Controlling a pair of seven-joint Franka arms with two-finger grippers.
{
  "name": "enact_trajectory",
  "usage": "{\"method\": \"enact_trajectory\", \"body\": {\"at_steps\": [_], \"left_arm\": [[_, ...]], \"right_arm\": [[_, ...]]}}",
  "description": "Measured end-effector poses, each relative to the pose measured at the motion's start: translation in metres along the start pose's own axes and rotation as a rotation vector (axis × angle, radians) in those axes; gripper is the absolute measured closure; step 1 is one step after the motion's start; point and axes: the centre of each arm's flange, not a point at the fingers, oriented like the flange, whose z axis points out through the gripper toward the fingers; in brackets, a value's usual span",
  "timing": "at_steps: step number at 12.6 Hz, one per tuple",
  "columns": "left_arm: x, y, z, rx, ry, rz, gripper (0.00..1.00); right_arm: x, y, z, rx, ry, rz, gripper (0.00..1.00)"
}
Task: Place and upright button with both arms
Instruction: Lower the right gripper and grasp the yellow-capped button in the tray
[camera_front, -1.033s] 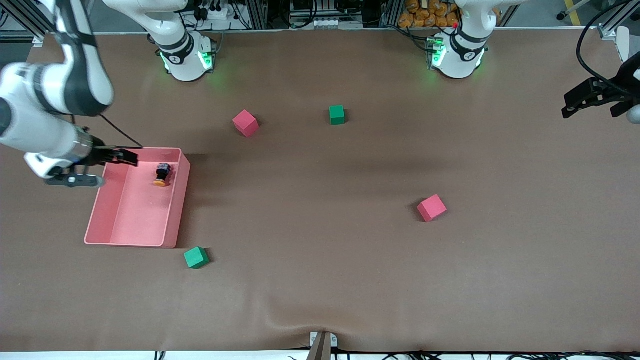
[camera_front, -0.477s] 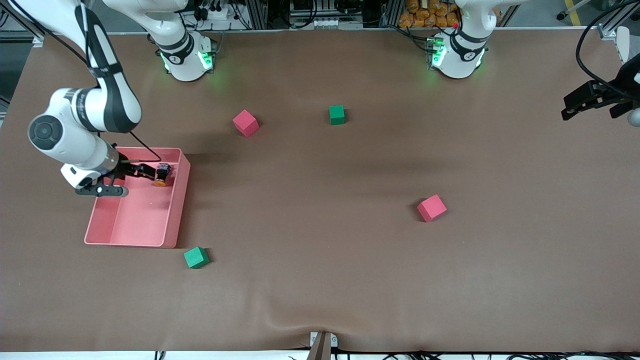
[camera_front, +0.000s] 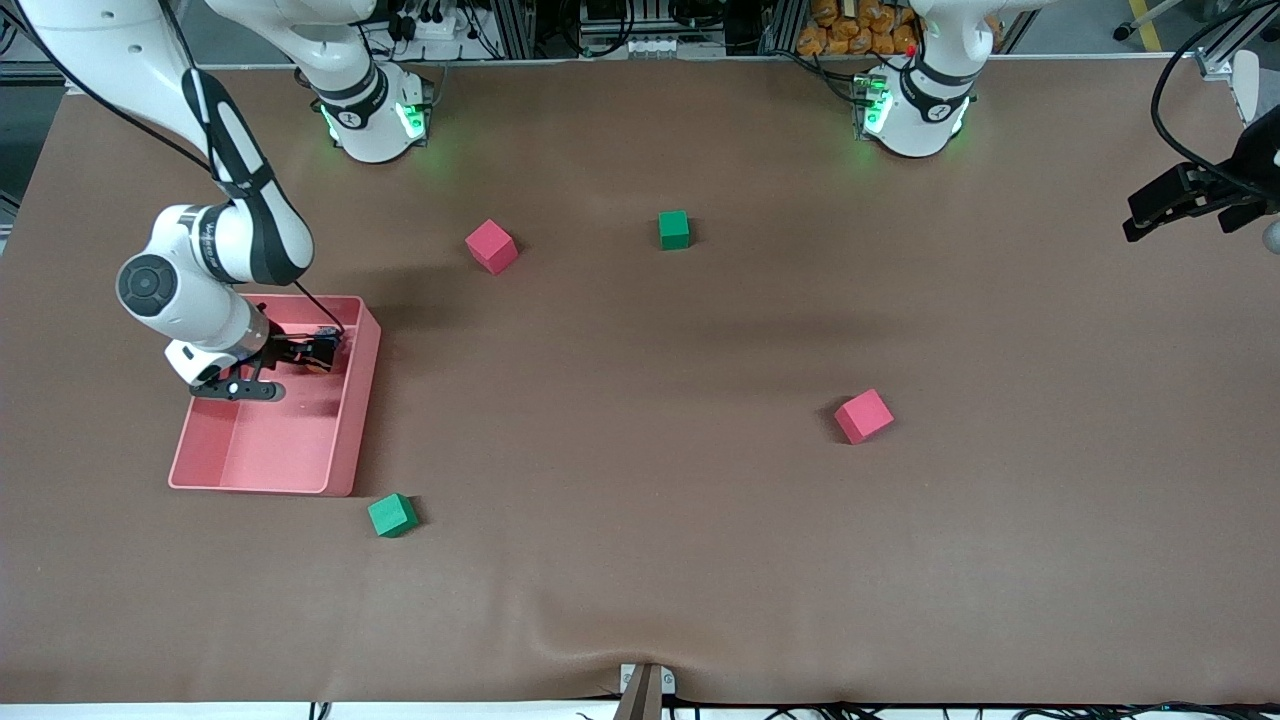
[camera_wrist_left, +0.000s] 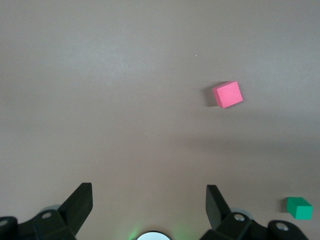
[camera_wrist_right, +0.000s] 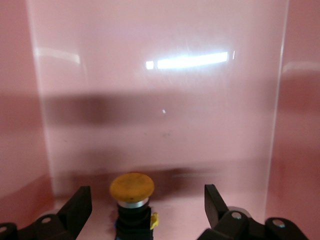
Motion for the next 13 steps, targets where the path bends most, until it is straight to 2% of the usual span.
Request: {"method": "enact_trajectory", "body": {"at_steps": [3,13], "left_arm": [[-0.001,0.000,0.001,0.001,-0.006,-0.017,0.00],[-0.002,0.000,0.002,0.003,-0.023,-0.017,0.00]], "right_arm": [[-0.011,0.000,0.018,0.001,-0.035,0.003,0.00],[-0.014,-0.003,0.025,0.022,-0.033,0.040,0.00]]}}
